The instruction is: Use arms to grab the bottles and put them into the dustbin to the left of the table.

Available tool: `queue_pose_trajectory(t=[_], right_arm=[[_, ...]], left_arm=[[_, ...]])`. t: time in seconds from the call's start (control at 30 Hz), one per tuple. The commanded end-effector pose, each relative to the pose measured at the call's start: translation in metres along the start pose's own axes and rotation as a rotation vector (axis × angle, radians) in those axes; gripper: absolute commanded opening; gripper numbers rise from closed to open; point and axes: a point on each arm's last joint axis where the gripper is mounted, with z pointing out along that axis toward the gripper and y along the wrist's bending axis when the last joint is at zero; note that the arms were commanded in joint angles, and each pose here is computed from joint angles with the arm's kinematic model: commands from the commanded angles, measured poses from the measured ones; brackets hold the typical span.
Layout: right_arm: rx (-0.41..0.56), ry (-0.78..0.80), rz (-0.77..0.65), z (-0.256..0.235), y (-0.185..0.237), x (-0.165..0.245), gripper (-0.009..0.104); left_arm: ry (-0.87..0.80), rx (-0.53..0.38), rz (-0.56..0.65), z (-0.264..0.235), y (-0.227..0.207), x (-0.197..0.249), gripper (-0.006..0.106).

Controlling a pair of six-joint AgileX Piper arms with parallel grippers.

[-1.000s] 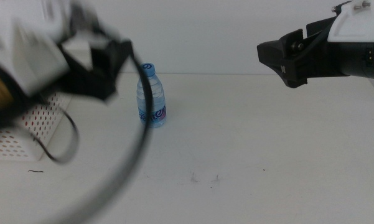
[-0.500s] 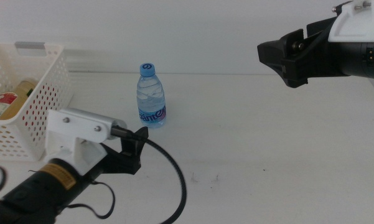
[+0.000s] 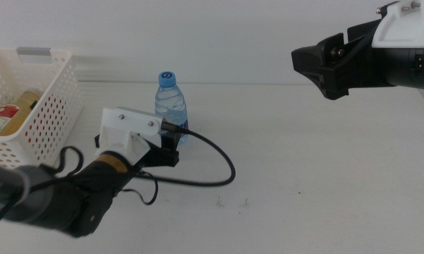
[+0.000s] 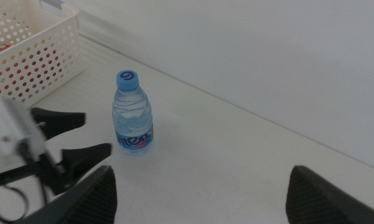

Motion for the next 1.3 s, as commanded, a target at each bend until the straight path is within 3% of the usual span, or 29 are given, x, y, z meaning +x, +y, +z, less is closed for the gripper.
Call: queue_pose_trajectory(t=[0.0, 0.47, 1.1, 1.2, 1.27], right_arm=[[-0.002, -0.019, -0.009, -0.003, 0.0, -0.003, 0.091], [-0.002, -0.019, -0.009, -0.003, 0.0, -0.003, 0.091], [-0.002, -0.019, -0.009, -0.003, 0.0, -0.003, 0.091], [-0.002, -0.019, -0.009, -0.003, 0.0, -0.003, 0.091], [-0.002, -0.019, -0.009, -0.003, 0.0, -0.003, 0.091]], left_arm=[[-0.019, 0.006, 0.01, 0.013, 0.003, 0.0, 0.094], [-0.011, -0.038, -0.023, 0.069, 0.009, 0.023, 0.094], [-0.06, -0.038, -0.006, 0.114, 0.021, 0.009, 0.094], [-0.046, -0.037, -0.009, 0.118, 0.021, 0.015, 0.091], [-0.035, -0.037, -0.033, 0.119, 0.022, 0.019, 0.083]])
